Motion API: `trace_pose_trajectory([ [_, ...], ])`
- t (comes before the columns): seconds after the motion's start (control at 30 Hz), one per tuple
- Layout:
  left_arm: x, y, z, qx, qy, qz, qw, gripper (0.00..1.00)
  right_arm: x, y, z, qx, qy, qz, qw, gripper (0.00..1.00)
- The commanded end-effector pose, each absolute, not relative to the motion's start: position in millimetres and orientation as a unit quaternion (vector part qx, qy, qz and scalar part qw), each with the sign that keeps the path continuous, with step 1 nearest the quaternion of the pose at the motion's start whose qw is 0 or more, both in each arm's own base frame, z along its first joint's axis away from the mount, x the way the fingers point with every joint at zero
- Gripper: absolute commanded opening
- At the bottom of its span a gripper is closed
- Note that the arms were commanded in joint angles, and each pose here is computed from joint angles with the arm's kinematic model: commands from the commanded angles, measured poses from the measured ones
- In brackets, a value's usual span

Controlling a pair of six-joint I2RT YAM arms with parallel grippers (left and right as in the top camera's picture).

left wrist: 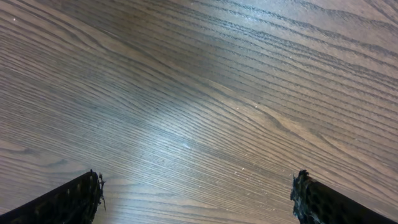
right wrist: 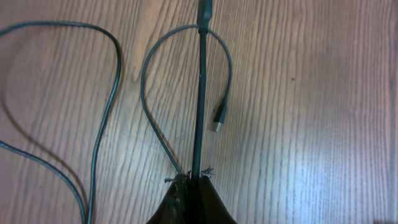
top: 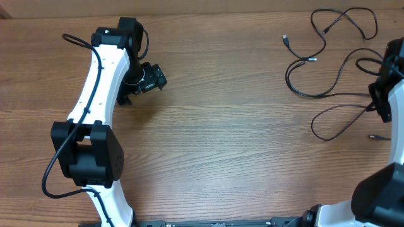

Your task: Untangle cables

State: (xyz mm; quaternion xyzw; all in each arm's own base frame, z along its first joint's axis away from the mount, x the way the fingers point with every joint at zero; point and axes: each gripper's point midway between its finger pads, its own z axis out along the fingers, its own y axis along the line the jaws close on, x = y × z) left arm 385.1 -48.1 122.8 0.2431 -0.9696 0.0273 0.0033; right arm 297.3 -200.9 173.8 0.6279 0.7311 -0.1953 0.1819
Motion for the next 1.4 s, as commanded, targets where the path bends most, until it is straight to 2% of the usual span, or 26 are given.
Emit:
trace_pose_trajectory([
  [0.0, 389.8, -45.4, 138.6, 0.235, -0.971, 0.028, -0.023, 1.00, 299.3, -204.0, 155.5, 0.631, 0.731, -0.206, 0.161, 0.04],
  [0.33, 389.7, -45.4, 138.6, 0.235, -0.971, 0.028, -0.023, 1.00, 307.8, -215.2, 127.3, 0.634, 0.730, -0.215, 0.141, 0.04],
  [0.53, 389.8, -45.5, 138.6, 0.235, -0.971, 0.028, -0.023, 0.99, 299.1, -227.7, 126.9, 0.649, 0.717, -0.217, 0.137, 0.23],
  [0.67, 389.8, -45.4, 138.6, 0.235, -0.971, 0.028, -0.023, 1.00, 296.4, -229.8, 126.2, 0.653, 0.714, -0.215, 0.133, 0.50],
  [0.77, 389.8, -45.4, 138.6, 0.235, -0.971, 0.028, -0.023, 1.00, 301.2, -224.8, 123.2, 0.653, 0.720, -0.194, 0.131, 0.63],
  [0.9, 389.7, -45.4, 138.6, 0.235, -0.971, 0.028, -0.023, 1.00, 323.7, -208.4, 116.0, 0.607, 0.775, -0.126, 0.127, 0.71],
  [1.1, 389.7, -45.4, 138.6, 0.235, -0.971, 0.028, -0.023, 0.99, 363.9, -154.2, 111.3, 0.484, 0.866, 0.035, 0.121, 0.84],
  [1.2, 389.8, -45.4, 138.6, 0.235, -0.971, 0.028, -0.023, 1.00, 370.4, -136.3, 111.5, 0.437, 0.890, 0.051, 0.119, 0.88],
  [1.37, 389.8, -45.4, 138.6, 0.235, -0.971, 0.028, -0.023, 1.00, 376.4, -112.4, 107.9, 0.407, 0.905, 0.054, 0.114, 0.88],
])
